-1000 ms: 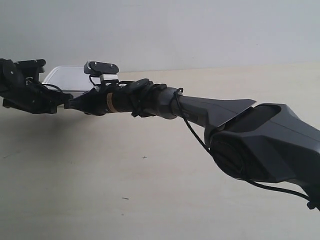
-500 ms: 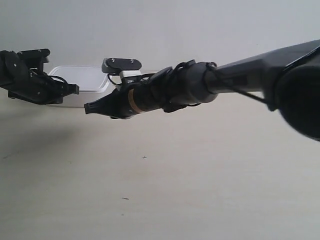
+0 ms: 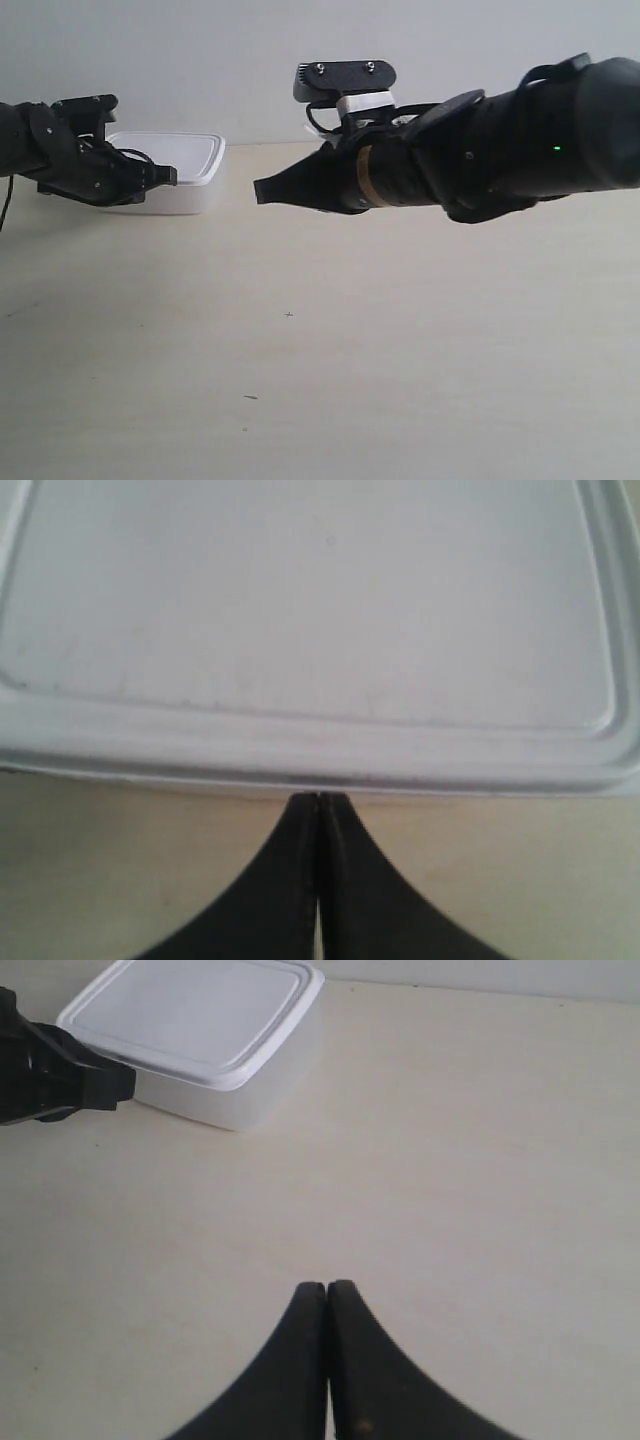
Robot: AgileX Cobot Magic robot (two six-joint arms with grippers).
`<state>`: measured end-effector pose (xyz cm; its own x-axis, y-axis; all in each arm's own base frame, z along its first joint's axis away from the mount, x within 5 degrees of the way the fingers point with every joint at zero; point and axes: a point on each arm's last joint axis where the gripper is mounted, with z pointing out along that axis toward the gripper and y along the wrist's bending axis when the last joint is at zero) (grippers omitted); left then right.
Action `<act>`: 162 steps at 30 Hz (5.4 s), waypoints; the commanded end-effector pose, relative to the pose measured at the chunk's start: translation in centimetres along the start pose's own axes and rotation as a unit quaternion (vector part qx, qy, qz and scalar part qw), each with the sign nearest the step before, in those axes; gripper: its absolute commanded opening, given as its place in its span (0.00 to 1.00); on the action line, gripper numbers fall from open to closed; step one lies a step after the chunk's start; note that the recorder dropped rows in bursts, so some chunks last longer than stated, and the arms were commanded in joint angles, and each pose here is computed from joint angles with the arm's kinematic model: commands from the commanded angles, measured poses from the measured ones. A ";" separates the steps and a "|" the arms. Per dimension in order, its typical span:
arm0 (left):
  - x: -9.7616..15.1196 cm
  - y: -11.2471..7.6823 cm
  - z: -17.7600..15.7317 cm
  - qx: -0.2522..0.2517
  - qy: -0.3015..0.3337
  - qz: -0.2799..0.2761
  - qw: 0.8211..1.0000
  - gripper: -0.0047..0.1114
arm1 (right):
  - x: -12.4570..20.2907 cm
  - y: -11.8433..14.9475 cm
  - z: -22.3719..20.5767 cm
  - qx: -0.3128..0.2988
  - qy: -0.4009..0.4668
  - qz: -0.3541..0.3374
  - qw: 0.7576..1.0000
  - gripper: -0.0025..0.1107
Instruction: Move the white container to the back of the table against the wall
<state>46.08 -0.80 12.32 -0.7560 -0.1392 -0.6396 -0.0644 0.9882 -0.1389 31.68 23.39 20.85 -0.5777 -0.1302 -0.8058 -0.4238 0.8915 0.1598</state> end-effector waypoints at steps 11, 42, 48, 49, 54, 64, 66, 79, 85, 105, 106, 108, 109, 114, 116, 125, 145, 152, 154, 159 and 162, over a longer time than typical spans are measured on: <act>-0.1 -0.8 2.0 0.011 0.004 -0.015 1.000 0.04 | -0.1 -1.5 -8.5 0.032 -0.060 -0.033 0.997 0.02; -2.5 -1.1 5.6 0.020 -0.022 -0.009 0.999 0.04 | 0.6 -1.2 -12.7 -0.017 -0.077 -0.037 0.996 0.02; -3.2 -1.0 5.4 0.020 -0.038 -0.009 0.999 0.04 | 1.9 -1.5 -13.0 -0.015 -0.064 -0.038 0.997 0.02; -3.3 -1.0 5.4 0.020 -0.040 -0.008 0.999 0.04 | 2.2 -1.7 -13.2 -0.013 -0.063 -0.039 0.997 0.02; -3.6 -0.7 5.4 0.018 -0.046 -0.010 0.999 0.04 | 3.3 -2.1 -14.3 -0.013 -0.062 -0.031 0.998 0.02; -3.2 0.6 5.6 0.013 -0.022 -0.021 0.999 0.04 | 3.3 -2.3 -16.8 -0.016 -0.096 -0.039 0.995 0.02; -3.1 0.6 5.6 0.013 -0.017 -0.019 1.000 0.04 | 3.3 -2.4 -16.8 -0.012 -0.096 -0.038 0.995 0.02; -1.7 0.0 4.4 0.023 0.036 -0.016 0.999 0.04 | 3.9 -3.3 -16.6 0.030 -0.096 -0.027 0.995 0.02; -1.3 -0.4 0.3 0.018 0.021 -0.015 0.999 0.04 | 3.9 -3.4 -16.7 0.033 -0.095 -0.016 0.995 0.02; 13.0 -4.6 -31.7 0.149 -0.156 0.075 0.974 0.04 | 11.6 -6.2 -27.3 -0.021 -0.230 0.070 0.970 0.02; 13.4 -4.5 -32.1 0.151 -0.160 0.076 0.973 0.04 | 12.1 -6.3 -27.3 -0.024 -0.231 0.075 0.970 0.02; 14.1 -4.3 -32.6 0.155 -0.162 0.077 0.972 0.04 | 12.7 -6.4 -27.2 -0.032 -0.226 0.097 0.969 0.02; 14.5 -4.1 -32.7 0.156 -0.159 0.078 0.972 0.04 | 13.0 -6.4 -27.2 -0.036 -0.223 0.112 0.968 0.02; 16.7 -3.8 -32.6 0.174 -0.124 0.058 0.975 0.04 | 13.9 -6.5 -26.8 -0.048 -0.205 0.165 0.964 0.02; 17.4 -3.8 -32.3 0.180 -0.103 0.052 0.977 0.04 | 13.9 -6.4 -26.8 -0.055 -0.201 0.184 0.961 0.02; 18.2 -3.8 -32.1 0.181 -0.070 0.059 0.979 0.04 | 13.9 -6.4 -26.8 -0.055 -0.200 0.186 0.960 0.02; 19.6 -2.7 -34.7 0.190 -0.158 0.056 0.967 0.04 | 14.0 -6.7 -29.0 -0.085 -0.270 0.191 0.940 0.02; 23.7 -0.9 -33.3 0.161 -0.180 0.032 0.970 0.04 | 14.2 -6.8 -30.5 -0.105 -0.313 0.195 0.924 0.02; 25.1 -0.4 -32.3 0.151 -0.180 0.024 0.972 0.04 | 14.2 -6.9 -30.7 -0.108 -0.319 0.195 0.921 0.02; 27.4 0.4 -30.9 0.133 -0.195 0.010 0.972 0.04 | 14.4 -7.0 -31.4 -0.117 -0.340 0.196 0.912 0.02; 27.9 0.7 -30.9 0.126 -0.223 0.004 0.967 0.04 | 14.6 -7.0 -31.4 -0.116 -0.346 0.197 0.910 0.02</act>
<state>5.07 -2.19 17.98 -0.4405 -0.1821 -0.8791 0.1571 0.9485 -0.2752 4.39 1.66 26.13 -0.1861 0.5576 -0.8090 -0.4611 0.6774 0.5731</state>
